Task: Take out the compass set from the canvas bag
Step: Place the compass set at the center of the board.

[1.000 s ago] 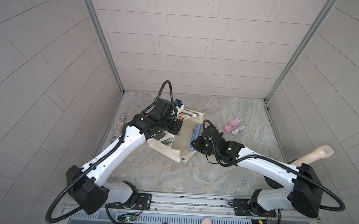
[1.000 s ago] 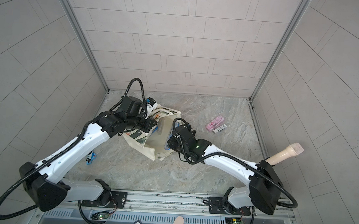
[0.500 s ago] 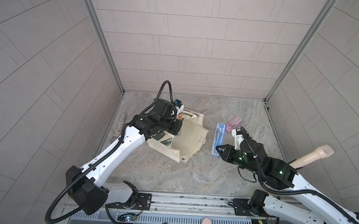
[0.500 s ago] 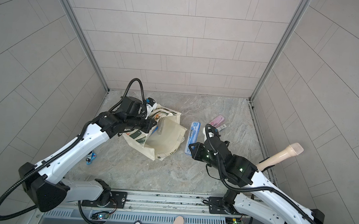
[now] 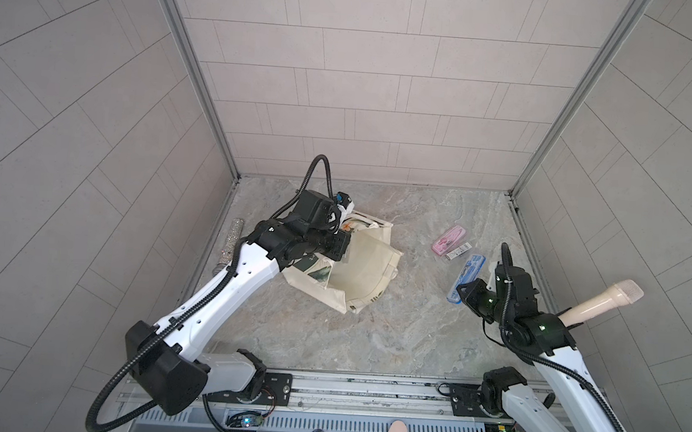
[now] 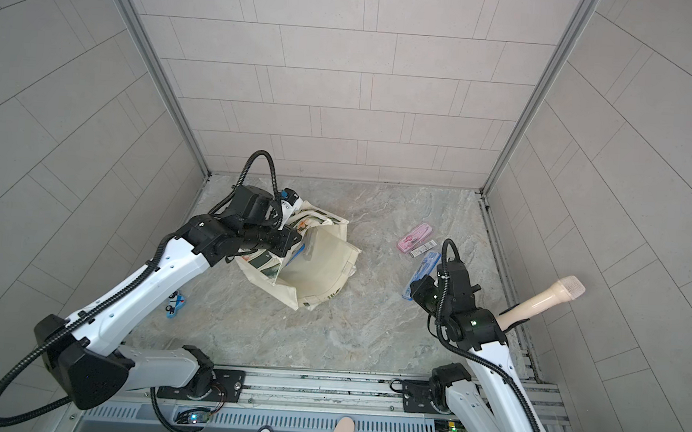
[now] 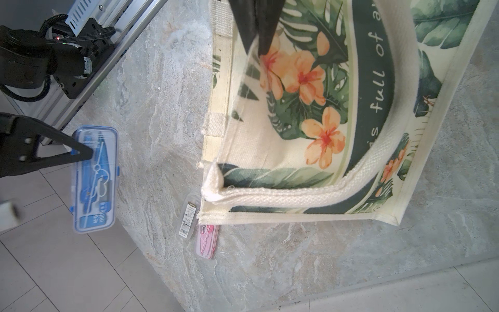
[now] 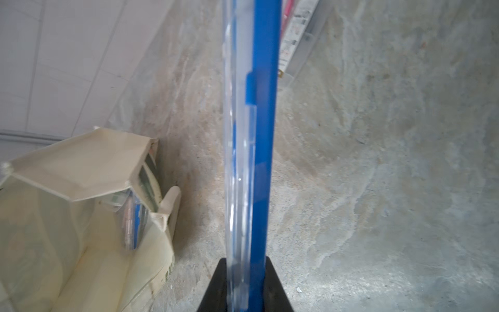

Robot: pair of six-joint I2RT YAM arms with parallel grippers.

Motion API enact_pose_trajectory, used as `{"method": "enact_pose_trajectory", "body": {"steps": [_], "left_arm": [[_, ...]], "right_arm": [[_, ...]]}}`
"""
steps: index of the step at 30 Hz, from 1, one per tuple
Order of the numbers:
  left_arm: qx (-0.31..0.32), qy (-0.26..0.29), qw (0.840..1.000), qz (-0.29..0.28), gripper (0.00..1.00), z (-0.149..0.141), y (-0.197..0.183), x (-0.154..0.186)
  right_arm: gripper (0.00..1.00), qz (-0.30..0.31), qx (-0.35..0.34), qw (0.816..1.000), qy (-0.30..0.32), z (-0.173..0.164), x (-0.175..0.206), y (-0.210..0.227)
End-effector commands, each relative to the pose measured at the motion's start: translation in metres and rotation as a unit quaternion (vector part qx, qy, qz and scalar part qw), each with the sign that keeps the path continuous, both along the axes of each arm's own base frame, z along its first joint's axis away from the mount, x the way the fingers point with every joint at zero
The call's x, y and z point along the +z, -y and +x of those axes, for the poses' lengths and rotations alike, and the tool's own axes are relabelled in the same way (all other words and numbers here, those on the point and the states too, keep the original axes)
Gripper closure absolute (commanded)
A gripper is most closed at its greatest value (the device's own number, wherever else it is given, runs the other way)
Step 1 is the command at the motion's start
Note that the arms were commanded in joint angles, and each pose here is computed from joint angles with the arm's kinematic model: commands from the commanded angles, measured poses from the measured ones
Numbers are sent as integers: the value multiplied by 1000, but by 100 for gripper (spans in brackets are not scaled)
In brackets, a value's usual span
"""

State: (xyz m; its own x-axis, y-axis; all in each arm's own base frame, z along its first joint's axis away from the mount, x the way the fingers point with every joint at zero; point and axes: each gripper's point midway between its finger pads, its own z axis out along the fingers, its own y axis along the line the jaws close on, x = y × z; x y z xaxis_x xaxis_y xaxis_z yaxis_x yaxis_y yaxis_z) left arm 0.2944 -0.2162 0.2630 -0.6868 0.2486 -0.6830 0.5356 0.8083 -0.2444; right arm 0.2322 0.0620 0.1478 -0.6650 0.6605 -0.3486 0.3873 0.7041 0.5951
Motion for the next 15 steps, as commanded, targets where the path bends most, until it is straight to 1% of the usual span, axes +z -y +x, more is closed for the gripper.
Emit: {"method": "enact_pose_trajectory", "body": {"steps": [1,3,6,12,15], "left_arm": [[-4,18,1000,-9,100,3,2,16],[-5,18,1000,-10,100,4,3,15],[-6,17,1000,-12,100,6,5,15],[-11,18,1000,-13,100,8,8,16],[-11,18,1000,-12,100,9,8,15]], "right_arm": [[87,7,22,1000,13,11,-1,-1],[87,-5,15,1000,-4,14,-18,6],[87,1,-13,999,-30,22,-34,19],[87,5,-50,998,-46,40,-53,50],[87,14,-63,995,-75,45,-64,62]]}}
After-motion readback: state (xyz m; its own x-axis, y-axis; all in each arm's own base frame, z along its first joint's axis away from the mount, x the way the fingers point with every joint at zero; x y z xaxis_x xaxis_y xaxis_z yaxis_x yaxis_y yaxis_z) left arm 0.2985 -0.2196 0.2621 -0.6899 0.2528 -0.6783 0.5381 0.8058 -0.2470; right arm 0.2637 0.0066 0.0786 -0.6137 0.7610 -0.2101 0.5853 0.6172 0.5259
